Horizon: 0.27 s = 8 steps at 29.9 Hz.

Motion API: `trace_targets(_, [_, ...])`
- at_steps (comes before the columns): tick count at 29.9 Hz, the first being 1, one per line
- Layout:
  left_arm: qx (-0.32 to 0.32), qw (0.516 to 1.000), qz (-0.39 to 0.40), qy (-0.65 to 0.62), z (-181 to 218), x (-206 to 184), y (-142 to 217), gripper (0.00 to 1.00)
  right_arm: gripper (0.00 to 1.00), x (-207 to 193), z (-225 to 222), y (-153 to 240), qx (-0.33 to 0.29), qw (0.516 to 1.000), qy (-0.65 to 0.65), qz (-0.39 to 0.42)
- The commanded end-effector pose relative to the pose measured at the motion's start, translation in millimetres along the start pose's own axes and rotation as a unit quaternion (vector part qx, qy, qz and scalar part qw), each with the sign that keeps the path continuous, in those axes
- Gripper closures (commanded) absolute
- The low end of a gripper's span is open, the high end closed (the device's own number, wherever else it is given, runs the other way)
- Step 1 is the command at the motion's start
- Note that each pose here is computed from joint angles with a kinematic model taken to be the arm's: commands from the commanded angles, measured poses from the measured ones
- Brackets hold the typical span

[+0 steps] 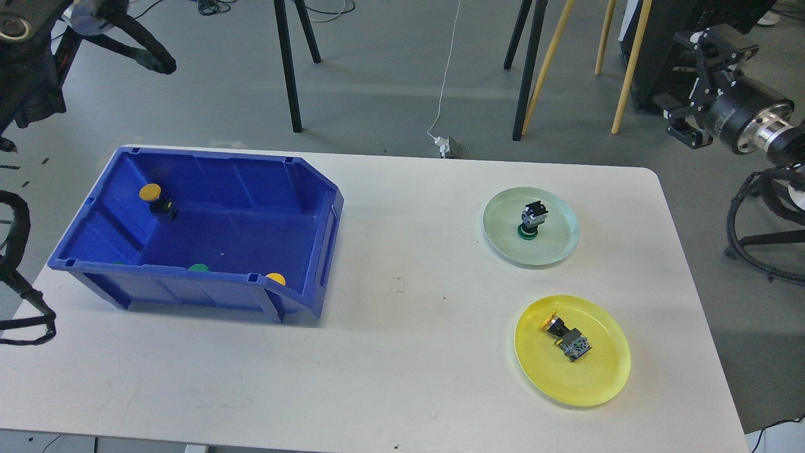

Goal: Pass button and place on color plate
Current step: 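Open the right gripper and withdraw it from the yellow plate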

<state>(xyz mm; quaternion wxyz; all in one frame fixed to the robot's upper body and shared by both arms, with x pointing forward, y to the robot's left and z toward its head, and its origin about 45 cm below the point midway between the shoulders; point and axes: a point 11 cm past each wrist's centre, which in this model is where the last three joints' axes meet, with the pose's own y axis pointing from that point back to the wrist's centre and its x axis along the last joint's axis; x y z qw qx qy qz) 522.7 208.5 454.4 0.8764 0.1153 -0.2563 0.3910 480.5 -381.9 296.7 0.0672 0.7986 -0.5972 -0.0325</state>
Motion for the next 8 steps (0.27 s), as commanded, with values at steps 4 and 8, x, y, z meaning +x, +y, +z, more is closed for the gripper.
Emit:
trace_targets(4, [0.018,0.999,-0.026,-0.038,-15.5,-19.1,-5.1,0.01,0.01,-9.4,-22.0,-15.6,0.008,1.0,0.021,0.014])
trace_targets(8, [0.014,0.999,-0.023,-0.034,-14.1,-17.8,-4.8,0.01,0.01,-18.4,-49.7,-21.1,0.035,0.999,0.028,-0.001])
